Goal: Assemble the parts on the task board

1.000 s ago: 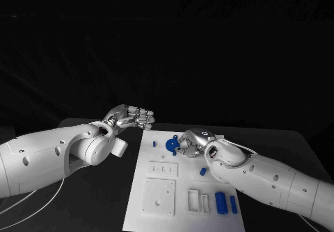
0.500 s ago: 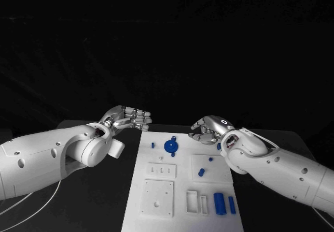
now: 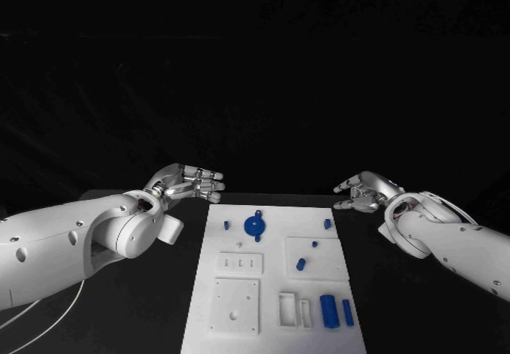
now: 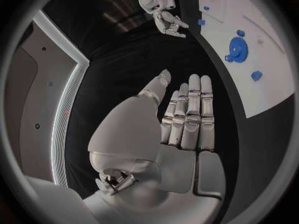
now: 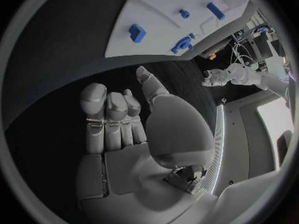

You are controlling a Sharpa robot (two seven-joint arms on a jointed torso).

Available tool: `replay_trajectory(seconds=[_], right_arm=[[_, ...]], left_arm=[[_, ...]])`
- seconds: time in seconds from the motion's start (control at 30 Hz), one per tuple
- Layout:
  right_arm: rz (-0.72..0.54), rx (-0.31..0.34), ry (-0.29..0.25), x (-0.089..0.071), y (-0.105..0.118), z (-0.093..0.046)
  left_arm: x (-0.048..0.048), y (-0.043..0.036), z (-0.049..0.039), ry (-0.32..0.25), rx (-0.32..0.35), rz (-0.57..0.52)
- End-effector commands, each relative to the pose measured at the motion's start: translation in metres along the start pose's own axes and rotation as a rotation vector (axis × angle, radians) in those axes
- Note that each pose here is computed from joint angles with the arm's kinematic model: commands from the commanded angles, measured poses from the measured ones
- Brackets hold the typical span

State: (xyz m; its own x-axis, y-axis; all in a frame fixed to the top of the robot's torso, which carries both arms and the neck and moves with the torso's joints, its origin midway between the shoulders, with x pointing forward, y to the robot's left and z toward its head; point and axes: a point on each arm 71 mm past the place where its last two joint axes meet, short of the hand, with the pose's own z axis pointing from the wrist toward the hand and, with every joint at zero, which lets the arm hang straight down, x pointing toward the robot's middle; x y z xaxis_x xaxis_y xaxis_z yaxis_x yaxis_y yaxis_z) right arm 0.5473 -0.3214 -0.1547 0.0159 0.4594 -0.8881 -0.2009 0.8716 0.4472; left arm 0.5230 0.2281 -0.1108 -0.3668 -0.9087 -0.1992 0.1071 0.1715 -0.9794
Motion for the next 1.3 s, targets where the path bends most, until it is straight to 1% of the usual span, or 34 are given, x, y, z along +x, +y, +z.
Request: replay_trajectory(seconds=[0.03,0.17,0.37,0.47,0.57,0.67,0.8,0.97,1.3], right_arm=[[0.055,-0.045,0.065,0.006,-0.009,-0.003],[0.045,-0.035,0.091,0.012,-0.018,-0.005],[0.036,-0.025,0.12,0.019,-0.024,-0.005],[0.016,-0.025,0.13,0.023,-0.026,-0.004],[0.01,-0.025,0.146,0.031,-0.026,-0.004],[0.017,-0.026,0.164,0.039,-0.026,-0.006],[0.03,-0.024,0.176,0.046,-0.025,-0.007],[0.036,-0.02,0.186,0.05,-0.025,-0.008],[0.054,-0.032,0.23,0.056,-0.02,-0.01]], left_arm=[[0.0019,-0.0016,0.0003,0.027,0.012,0.003],[0.0015,-0.0012,0.0006,0.03,0.011,0.004],[0.0014,-0.0008,0.0012,0.034,0.01,0.007],[0.0011,-0.0008,0.0011,0.035,0.01,0.009],[0.001,-0.0007,0.0012,0.035,0.01,0.01],[0.0007,-0.0006,0.0011,0.035,0.01,0.011],[-0.0006,-0.0002,0.0009,0.032,0.009,0.013],[-0.0025,0.0002,0.0004,0.028,0.007,0.015],[-0.0047,0.0007,-0.0002,0.023,0.006,0.019]])
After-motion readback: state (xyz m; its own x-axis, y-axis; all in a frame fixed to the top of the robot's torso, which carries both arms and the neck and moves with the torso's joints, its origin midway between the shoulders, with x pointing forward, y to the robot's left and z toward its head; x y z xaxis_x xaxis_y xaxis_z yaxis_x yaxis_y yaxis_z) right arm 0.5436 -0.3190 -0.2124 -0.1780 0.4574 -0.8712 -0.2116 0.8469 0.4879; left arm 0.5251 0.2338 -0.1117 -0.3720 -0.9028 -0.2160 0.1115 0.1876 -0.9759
